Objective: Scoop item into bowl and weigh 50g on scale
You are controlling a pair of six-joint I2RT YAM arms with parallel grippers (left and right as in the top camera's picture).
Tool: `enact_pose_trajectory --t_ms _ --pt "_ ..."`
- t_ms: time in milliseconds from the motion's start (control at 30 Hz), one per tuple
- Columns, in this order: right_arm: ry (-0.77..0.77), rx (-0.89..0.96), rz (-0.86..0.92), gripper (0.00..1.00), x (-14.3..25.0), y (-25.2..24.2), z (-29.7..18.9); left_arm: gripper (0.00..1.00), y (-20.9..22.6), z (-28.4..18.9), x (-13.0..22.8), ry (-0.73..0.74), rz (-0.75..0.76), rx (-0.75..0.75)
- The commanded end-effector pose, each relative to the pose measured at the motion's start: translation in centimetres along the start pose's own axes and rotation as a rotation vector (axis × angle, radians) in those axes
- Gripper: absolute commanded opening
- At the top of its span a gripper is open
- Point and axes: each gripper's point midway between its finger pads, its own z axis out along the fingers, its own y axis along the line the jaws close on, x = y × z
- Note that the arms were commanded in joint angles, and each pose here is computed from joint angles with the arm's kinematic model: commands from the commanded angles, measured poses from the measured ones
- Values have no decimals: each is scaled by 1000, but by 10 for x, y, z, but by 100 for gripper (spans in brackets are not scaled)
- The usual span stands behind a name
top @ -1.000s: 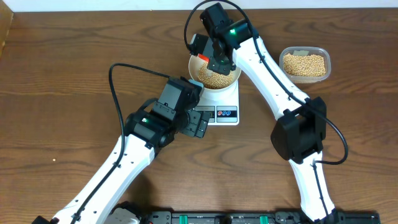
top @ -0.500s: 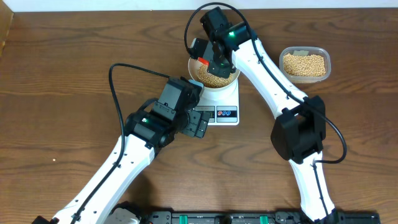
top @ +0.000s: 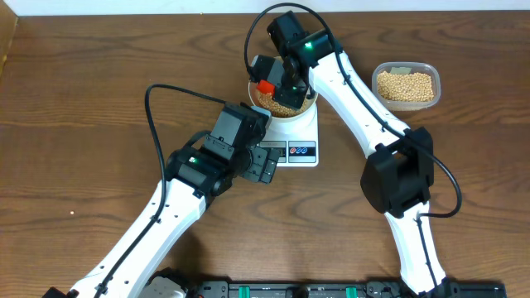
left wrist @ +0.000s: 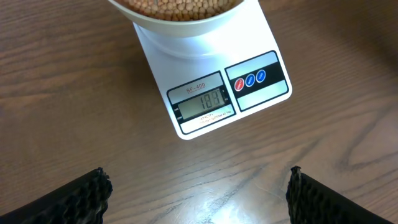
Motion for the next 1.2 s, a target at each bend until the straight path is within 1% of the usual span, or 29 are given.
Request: enact_pose_trajectory --t_ms 0,333,733,933,1167 --pt "-48 -52 12 1 -8 14 -14 93 4 -2 -1 -7 0 -18" --pt "-177 -235 80 1 -8 25 -42 93 4 -2 -1 -7 0 -18" --pt "-363 -413 278 1 8 0 -82 92 4 -2 -1 -7 0 -18" --pt "-422 -464 329 1 16 -9 -96 92 4 -2 -1 -7 0 -18" --pt "-449 -443 365 1 29 -23 -112 92 4 -2 -1 -7 0 -18"
